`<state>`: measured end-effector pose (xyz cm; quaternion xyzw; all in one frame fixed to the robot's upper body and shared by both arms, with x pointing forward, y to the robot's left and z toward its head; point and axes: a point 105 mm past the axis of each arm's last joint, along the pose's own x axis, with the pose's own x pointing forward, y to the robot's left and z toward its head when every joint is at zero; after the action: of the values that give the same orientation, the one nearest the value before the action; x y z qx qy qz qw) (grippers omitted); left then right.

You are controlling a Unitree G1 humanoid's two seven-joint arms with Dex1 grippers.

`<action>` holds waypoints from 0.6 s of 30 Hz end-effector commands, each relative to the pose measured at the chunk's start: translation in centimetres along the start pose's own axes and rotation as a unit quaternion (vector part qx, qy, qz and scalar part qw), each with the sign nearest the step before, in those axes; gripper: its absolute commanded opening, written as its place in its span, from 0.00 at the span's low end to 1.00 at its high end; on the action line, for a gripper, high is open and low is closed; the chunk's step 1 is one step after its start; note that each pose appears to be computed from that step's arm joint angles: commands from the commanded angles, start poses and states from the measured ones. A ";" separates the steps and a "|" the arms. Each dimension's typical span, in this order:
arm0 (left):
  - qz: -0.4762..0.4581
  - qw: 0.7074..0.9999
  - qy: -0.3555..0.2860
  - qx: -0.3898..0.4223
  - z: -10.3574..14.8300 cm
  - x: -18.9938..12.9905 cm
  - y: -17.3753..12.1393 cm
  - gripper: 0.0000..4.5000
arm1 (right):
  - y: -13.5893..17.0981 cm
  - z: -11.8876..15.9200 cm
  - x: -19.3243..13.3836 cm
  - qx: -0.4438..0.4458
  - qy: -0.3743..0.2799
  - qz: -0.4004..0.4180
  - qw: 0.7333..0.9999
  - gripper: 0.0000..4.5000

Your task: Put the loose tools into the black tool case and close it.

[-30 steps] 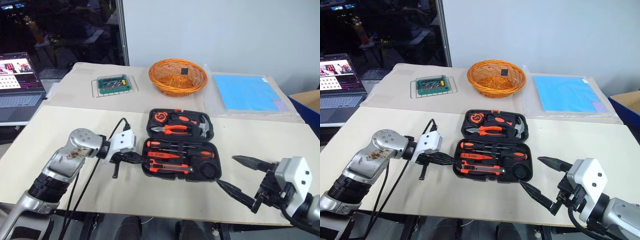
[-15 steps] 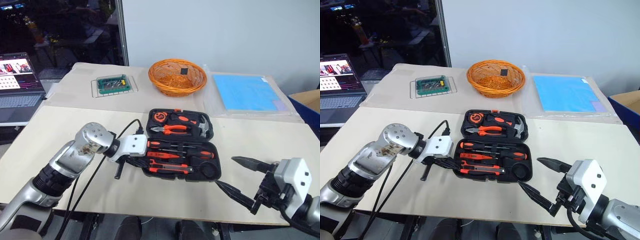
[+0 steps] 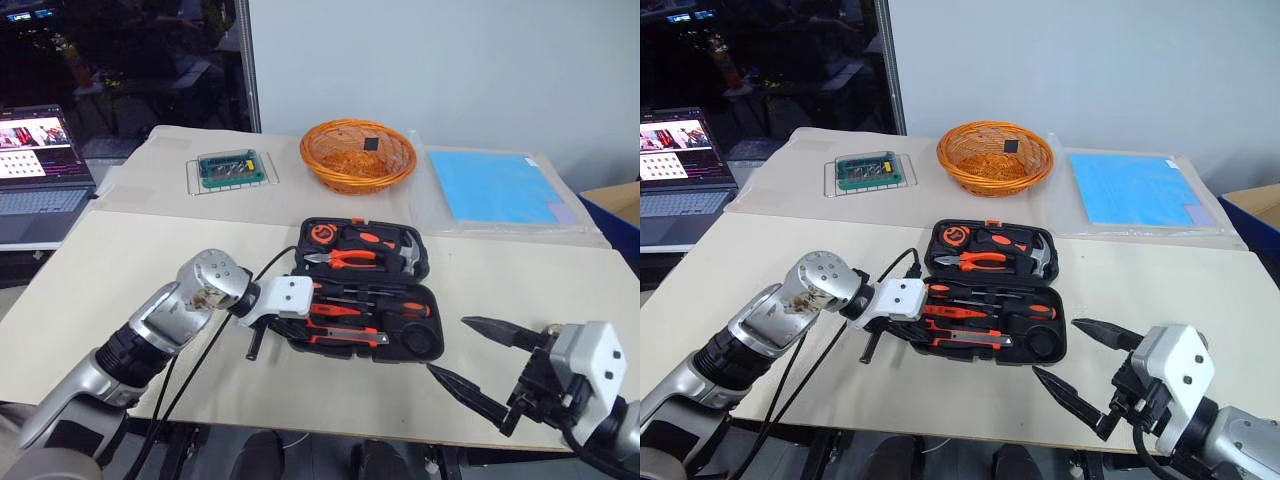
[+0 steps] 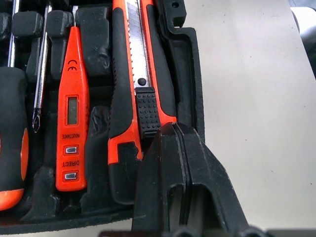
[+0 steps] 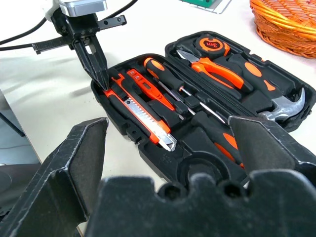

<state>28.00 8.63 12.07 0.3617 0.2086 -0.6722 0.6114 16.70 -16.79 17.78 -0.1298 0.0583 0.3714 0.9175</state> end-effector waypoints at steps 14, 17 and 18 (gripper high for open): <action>0.051 0.999 0.015 -0.012 0.0 -2.4 1.3 0.00 | 0.1 0.6 0.2 -0.010 -0.011 0.001 1.000 1.00; 0.046 0.999 0.015 -0.010 0.2 -2.0 1.1 0.00 | 0.1 0.6 0.3 -0.010 -0.012 0.002 1.000 1.00; 0.045 0.999 0.014 -0.009 0.3 -1.9 1.0 0.00 | 0.1 0.6 0.3 -0.010 -0.012 0.002 1.000 1.00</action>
<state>28.81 9.99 12.88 0.3578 0.2236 -0.6415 0.6406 17.00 -16.64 17.96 -0.1315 0.0512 0.3699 0.9183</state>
